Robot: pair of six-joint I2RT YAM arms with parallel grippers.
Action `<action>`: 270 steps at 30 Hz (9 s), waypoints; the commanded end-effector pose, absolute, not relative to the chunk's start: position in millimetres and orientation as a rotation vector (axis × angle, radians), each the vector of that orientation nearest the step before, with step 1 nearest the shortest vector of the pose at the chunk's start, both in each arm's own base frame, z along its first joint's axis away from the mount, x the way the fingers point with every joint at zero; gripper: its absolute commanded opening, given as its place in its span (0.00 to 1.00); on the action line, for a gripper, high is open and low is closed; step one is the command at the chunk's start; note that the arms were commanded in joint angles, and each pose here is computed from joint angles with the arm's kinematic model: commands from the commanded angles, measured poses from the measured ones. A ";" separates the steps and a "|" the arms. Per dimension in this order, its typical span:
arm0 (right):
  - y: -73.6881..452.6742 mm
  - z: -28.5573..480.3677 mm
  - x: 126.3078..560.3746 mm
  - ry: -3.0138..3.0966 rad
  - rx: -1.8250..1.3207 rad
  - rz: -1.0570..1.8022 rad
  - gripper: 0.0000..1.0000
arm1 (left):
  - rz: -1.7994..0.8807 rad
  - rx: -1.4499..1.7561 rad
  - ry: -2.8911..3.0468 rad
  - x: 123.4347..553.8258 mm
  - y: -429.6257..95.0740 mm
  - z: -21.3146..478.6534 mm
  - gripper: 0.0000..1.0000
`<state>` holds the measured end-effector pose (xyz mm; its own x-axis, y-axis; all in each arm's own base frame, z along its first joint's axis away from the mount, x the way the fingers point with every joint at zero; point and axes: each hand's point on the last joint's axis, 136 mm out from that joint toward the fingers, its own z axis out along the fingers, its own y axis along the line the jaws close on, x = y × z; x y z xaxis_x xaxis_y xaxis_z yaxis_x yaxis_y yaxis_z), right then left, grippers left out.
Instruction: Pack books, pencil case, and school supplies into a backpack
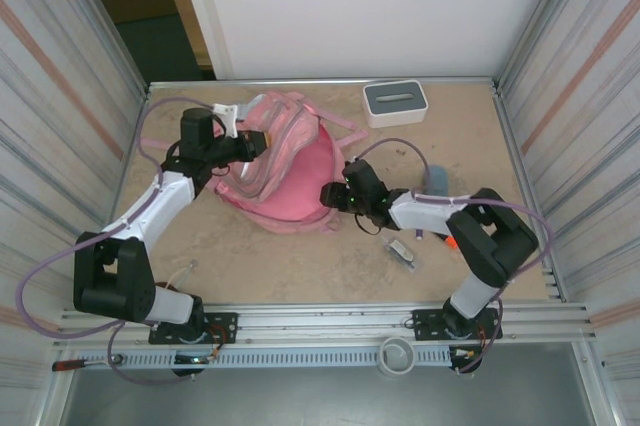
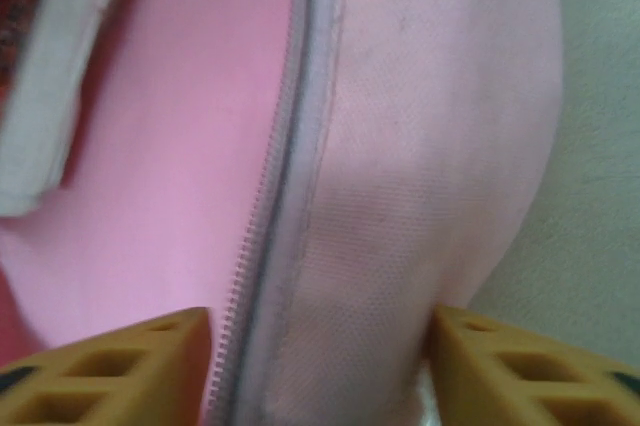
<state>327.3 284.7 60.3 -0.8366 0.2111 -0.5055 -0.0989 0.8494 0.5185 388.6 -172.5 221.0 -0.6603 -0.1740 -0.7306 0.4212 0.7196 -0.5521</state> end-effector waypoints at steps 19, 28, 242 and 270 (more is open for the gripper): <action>246.5 129.7 490.8 2.425 0.047 0.877 0.22 | -0.889 0.224 2.213 377.7 -248.3 193.1 0.33; 199.4 160.3 433.4 2.395 0.020 0.711 0.59 | -0.261 0.393 2.078 372.7 -172.5 226.1 0.74; 284.5 146.5 271.6 2.010 -0.450 0.787 0.00 | 0.002 1.465 1.735 283.5 -282.7 116.6 0.58; 198.4 134.8 300.5 2.075 -0.176 0.257 0.00 | 0.075 1.250 1.655 289.3 -243.6 151.8 0.00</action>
